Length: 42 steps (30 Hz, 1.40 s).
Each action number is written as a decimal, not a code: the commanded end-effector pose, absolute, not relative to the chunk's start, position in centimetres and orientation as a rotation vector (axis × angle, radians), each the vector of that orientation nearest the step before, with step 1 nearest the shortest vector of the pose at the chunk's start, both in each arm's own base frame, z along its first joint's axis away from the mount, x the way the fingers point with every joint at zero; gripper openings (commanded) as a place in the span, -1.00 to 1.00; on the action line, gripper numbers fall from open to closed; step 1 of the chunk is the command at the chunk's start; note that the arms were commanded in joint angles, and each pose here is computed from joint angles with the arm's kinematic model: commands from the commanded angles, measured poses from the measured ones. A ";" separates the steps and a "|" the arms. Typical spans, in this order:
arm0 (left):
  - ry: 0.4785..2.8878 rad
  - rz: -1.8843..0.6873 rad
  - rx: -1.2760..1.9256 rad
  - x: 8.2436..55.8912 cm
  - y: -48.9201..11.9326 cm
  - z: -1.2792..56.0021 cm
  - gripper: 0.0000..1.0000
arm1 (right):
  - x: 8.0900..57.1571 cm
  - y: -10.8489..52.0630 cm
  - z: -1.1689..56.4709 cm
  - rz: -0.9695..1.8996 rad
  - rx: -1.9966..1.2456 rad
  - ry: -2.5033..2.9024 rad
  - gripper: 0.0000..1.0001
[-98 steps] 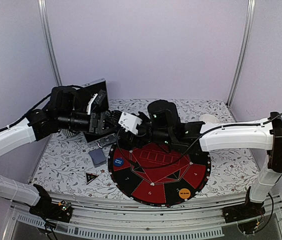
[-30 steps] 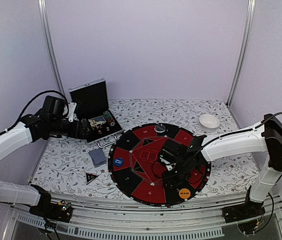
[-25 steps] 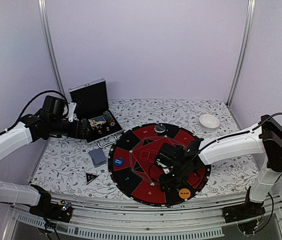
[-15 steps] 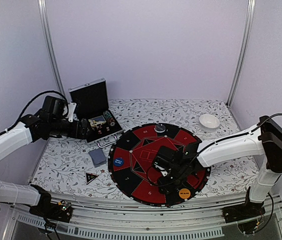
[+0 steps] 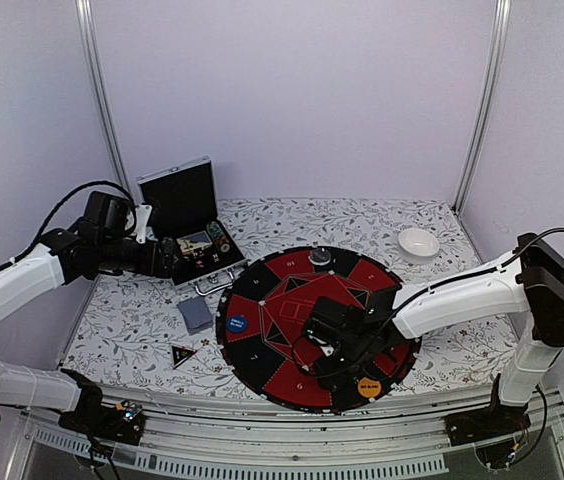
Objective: Distribute texas hold em gaming equipment
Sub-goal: Place the poker chips pile in the big blind area, then adjust the poker chips pile in the big blind area.
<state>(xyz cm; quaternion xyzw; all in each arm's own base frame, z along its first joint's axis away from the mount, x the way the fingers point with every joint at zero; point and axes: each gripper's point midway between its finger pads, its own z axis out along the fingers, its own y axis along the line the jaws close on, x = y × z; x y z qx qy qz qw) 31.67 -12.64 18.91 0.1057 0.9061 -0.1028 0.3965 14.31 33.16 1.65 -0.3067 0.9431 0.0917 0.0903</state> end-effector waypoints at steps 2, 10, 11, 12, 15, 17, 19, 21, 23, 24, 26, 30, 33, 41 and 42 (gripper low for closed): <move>2.273 -0.253 0.260 31.8 -12.1 19.3 0.96 | 13.8 29.7 -1.2 0.056 -0.934 2.871 -0.04; 2.267 -0.254 0.254 31.9 -11.9 19.5 0.96 | 13.9 29.7 -1.1 0.053 -0.936 2.864 0.04; 2.268 -0.254 0.254 31.9 -12.0 19.5 0.96 | 14.0 29.9 -0.9 0.060 -0.939 2.859 0.07; 2.268 -0.253 0.252 31.9 -11.9 19.5 0.96 | 14.0 30.1 -0.8 0.068 -0.943 2.856 0.10; 2.268 -0.256 0.252 31.9 -11.9 19.5 0.96 | 14.4 31.4 0.4 0.104 -0.969 2.828 0.19; 2.268 -0.256 0.251 31.9 -11.8 19.5 0.96 | 14.8 32.7 1.9 0.166 -1.000 2.790 0.31; 2.269 -0.257 0.252 31.9 -11.9 19.4 0.96 | 15.2 33.9 3.7 0.225 -1.026 2.734 0.48; 2.269 -0.260 0.252 31.9 -11.9 19.4 0.96 | 15.7 34.9 5.6 0.273 -1.071 2.667 0.68; 2.270 -0.265 0.254 31.9 -11.9 19.4 0.96 | 15.9 35.4 6.5 0.302 -1.123 2.629 0.89; 2.270 -0.266 0.254 31.9 -11.9 19.4 0.96 | 16.3 36.3 7.6 0.337 -1.140 2.597 0.99; 2.272 -0.267 0.253 31.9 -11.9 19.4 0.96 | 16.8 37.5 8.7 0.404 -1.184 2.561 0.98; 2.271 -0.262 0.253 31.9 -11.8 19.4 0.96 | 18.1 38.5 9.0 0.421 -1.206 2.548 0.97; 2.271 -0.261 0.251 31.9 -11.8 19.4 0.96 | 19.6 38.1 8.4 0.367 -1.167 2.584 -0.10; 2.275 -0.260 0.250 32.0 -11.7 19.2 0.96 | 19.6 36.8 5.1 0.204 -1.202 2.711 -0.95; 2.275 -0.261 0.252 32.0 -11.8 19.2 0.96 | 19.6 36.8 4.8 0.193 -1.209 2.717 -0.95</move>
